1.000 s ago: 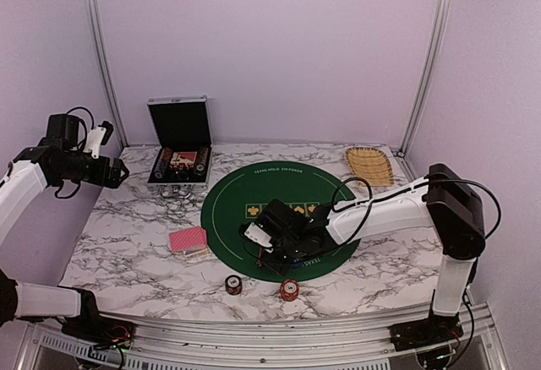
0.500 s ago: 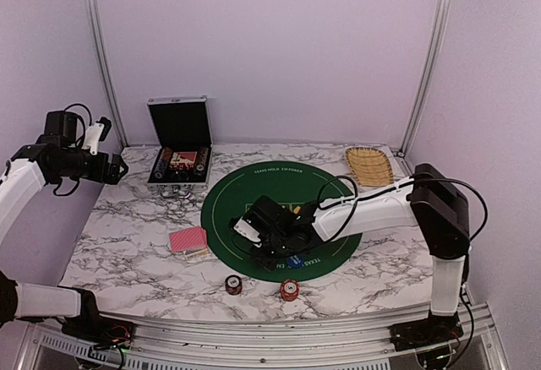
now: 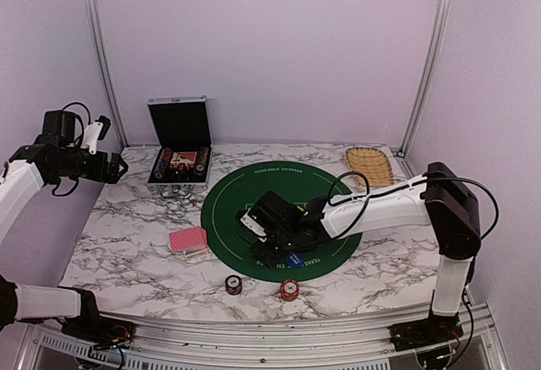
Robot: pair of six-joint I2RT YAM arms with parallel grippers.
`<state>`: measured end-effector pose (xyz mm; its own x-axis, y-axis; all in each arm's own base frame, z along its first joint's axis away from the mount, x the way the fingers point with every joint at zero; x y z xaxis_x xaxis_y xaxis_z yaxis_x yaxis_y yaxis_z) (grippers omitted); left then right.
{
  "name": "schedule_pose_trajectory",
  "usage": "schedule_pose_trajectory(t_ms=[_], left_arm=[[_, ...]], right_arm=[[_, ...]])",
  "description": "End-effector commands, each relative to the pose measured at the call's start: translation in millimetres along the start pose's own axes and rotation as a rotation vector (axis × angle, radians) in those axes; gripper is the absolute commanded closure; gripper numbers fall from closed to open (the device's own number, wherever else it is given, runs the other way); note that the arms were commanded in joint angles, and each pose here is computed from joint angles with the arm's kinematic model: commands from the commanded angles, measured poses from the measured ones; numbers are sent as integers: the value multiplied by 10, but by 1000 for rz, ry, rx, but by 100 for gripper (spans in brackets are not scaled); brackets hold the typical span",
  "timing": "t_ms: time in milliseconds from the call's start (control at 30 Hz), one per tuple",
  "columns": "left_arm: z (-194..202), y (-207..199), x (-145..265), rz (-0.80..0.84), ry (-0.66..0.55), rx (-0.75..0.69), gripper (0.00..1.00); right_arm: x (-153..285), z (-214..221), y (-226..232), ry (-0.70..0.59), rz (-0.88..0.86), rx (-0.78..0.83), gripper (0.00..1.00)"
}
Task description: Distribute texas hold em gaming equipment
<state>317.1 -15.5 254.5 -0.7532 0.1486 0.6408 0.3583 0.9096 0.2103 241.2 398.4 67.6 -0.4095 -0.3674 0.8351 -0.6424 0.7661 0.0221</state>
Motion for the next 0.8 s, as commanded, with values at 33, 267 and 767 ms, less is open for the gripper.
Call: schedule_pose_trajectory(t_ms=[33, 267, 767], left_arm=[[-59, 1, 109, -1, -21, -3, 1], [-71, -14, 109, 11, -23, 2, 1], [-130, -22, 154, 21, -42, 20, 1]], right_arm=[[188, 86, -79, -2, 17, -55, 39], [95, 275, -128, 42, 35, -50, 42], [-128, 233, -82, 68, 47, -15, 59]])
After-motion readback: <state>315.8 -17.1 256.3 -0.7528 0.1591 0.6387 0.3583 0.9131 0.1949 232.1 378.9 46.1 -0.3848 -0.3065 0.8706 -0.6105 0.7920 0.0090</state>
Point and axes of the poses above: each gripper's point midway between its finger pads, its own x axis back along the fingers, its own y axis along the line the jaws close on, z = x × y, the point moved 2 cm from there along x, back along the fingers, and after that the axes turned 14 degrees about -x, right-handed, at the moved point
